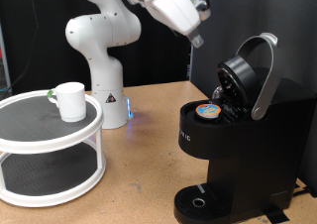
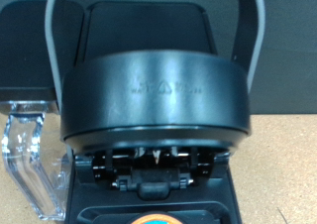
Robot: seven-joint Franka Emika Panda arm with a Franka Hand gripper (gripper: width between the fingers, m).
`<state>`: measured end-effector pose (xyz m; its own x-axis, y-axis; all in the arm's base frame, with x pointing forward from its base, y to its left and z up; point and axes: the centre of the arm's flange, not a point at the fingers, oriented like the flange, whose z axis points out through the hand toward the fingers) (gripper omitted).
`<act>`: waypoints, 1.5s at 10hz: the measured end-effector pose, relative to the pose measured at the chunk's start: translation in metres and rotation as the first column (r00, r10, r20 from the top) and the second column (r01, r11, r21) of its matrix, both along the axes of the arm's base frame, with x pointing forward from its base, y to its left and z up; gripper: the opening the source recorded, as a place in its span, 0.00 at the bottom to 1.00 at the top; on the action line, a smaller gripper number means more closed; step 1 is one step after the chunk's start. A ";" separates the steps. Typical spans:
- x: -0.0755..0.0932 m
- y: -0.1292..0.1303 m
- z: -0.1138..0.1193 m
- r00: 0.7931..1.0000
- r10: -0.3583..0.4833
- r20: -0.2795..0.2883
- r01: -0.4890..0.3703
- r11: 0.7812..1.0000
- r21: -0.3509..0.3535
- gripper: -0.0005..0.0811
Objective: Make a cup of coffee with the keurig machine
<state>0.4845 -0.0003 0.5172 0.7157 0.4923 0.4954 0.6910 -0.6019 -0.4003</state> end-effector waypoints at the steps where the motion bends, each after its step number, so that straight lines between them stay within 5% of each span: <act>1: 0.000 -0.003 0.008 1.000 0.000 0.004 0.000 1.000 0.006 0.99; 8: 0.000 -0.008 0.023 1.000 -0.013 -0.004 0.014 0.999 0.052 0.99; 15: 0.016 0.050 0.022 1.000 -0.002 0.024 0.000 0.996 0.093 0.99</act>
<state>0.5009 0.0497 0.5391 0.7036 0.4422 0.5562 0.7004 -0.5633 -0.4382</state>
